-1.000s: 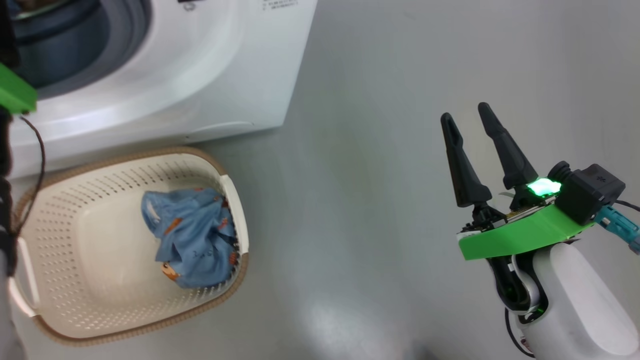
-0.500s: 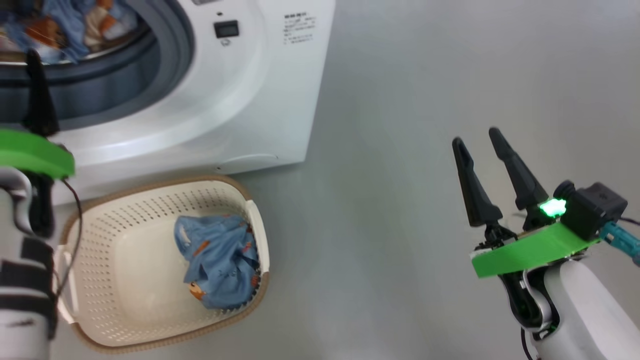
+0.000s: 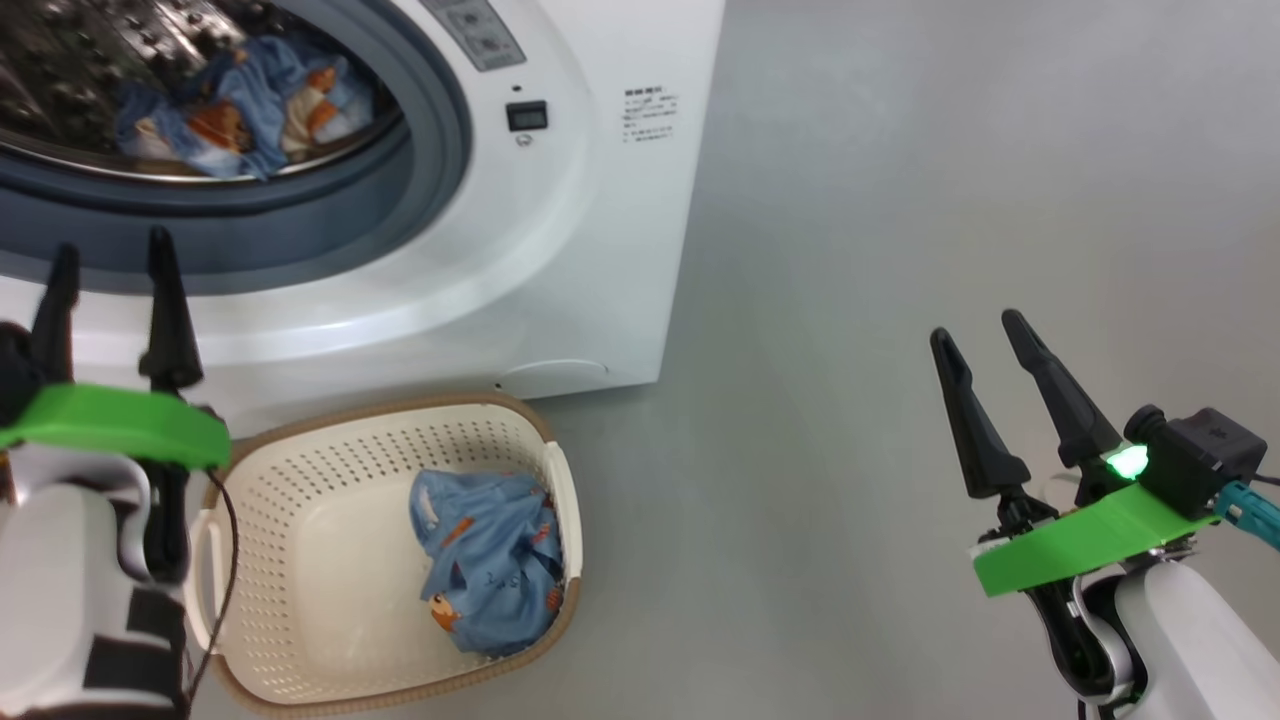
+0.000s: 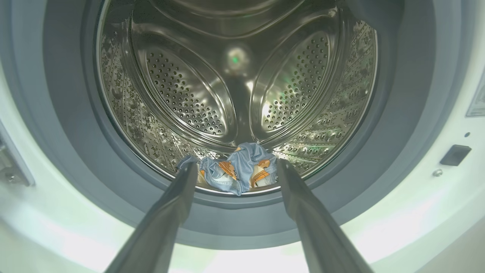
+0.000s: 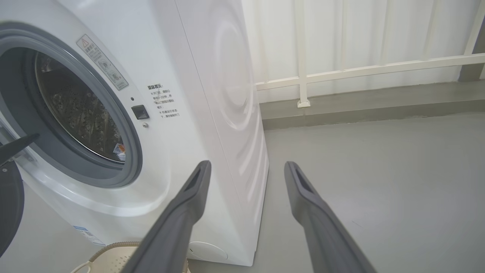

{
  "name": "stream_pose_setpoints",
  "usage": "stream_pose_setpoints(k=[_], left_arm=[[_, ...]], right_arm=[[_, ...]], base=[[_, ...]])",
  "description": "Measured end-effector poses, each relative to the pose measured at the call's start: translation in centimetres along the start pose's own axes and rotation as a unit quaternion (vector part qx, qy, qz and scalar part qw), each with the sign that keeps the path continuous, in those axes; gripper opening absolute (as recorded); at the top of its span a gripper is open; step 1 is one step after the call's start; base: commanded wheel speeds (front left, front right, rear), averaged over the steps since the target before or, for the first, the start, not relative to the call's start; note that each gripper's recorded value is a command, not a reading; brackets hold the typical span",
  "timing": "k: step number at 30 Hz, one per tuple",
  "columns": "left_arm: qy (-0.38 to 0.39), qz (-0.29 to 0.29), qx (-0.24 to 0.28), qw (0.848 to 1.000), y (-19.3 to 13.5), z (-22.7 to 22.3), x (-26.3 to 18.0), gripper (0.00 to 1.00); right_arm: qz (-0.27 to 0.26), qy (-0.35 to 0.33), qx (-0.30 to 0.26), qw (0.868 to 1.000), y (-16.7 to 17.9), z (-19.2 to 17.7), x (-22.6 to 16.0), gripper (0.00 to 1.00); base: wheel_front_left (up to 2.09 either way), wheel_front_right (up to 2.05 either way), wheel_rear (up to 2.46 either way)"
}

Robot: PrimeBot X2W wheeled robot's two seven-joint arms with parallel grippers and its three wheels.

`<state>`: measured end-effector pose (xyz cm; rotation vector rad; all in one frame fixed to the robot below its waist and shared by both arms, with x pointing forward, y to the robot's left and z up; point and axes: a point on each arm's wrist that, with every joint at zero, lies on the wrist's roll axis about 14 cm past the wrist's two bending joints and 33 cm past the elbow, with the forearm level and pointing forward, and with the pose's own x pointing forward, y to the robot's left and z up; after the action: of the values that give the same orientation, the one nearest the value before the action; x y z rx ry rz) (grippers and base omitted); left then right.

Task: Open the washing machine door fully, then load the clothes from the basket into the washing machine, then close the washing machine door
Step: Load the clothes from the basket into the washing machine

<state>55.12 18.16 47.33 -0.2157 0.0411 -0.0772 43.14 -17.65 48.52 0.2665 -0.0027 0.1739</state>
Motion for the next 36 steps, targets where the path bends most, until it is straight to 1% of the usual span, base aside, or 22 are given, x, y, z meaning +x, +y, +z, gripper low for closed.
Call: stream_pose_setpoints(k=[9,16,20,26,30,36], left_arm=[[-0.005,0.003,0.015,1.000,0.3,0.2,-3.1,1.00],[-0.007,0.008,0.013,1.000,0.2,-0.1,-5.5,1.00],[-0.006,0.012,0.018,1.000,0.5,-0.2,-6.9,1.00],[-0.002,0.018,0.022,1.000,0.8,-0.7,-9.0,1.00],[-0.002,0.027,0.022,0.999,1.3,-0.8,-10.4,1.00],[-0.005,0.039,0.020,0.999,1.9,-0.7,-12.2,1.00]], right_arm=[[0.004,-0.007,-0.001,1.000,0.3,0.7,-0.5,1.00],[0.005,0.000,0.002,1.000,0.5,0.2,-1.2,1.00],[0.010,-0.005,0.001,1.000,0.9,0.5,-1.1,1.00],[0.006,0.000,0.002,1.000,0.8,0.3,-2.1,1.00],[0.006,-0.006,0.001,1.000,0.8,0.8,-2.3,1.00],[0.004,-0.002,0.002,1.000,0.8,0.5,-3.2,1.00]], base=[[0.00,0.00,0.00],[0.00,0.00,0.00],[0.00,0.00,0.00],[0.00,0.00,0.00],[0.00,0.00,0.00],[0.00,0.00,0.00]])
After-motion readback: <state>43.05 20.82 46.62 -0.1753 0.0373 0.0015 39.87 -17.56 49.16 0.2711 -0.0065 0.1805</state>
